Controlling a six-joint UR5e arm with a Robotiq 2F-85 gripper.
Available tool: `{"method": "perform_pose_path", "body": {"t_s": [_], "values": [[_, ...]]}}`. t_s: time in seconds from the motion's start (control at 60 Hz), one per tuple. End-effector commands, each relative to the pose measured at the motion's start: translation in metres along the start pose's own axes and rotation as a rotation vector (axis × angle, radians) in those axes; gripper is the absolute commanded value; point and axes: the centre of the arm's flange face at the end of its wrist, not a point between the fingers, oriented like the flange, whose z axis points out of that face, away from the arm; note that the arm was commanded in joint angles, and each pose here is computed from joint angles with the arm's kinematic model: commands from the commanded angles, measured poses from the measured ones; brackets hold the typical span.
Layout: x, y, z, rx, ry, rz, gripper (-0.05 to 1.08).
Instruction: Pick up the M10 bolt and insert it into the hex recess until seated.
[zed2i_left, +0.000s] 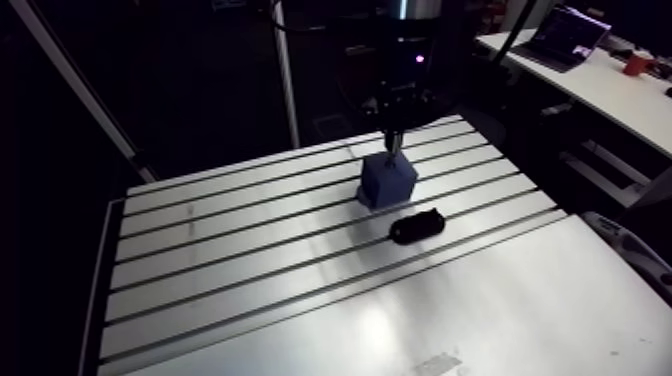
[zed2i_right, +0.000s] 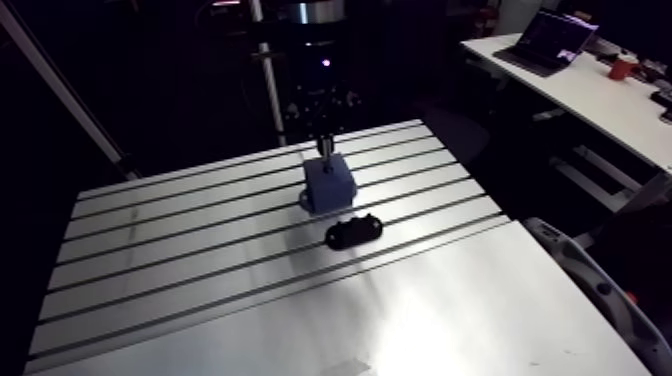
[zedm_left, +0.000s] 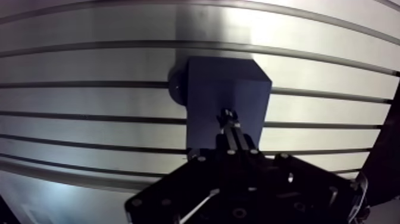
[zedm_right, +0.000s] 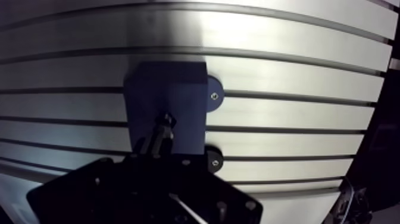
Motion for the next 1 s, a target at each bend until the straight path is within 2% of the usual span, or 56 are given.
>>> {"method": "perform_pose_path", "body": {"t_s": [0.017, 1.0], "values": [[0.0008, 0.0000, 0.0043, -0.001, 0.002, -0.005, 1.08], [0.0023, 0.0034, 0.0119, 0.002, -0.007, -0.011, 1.08]]}}
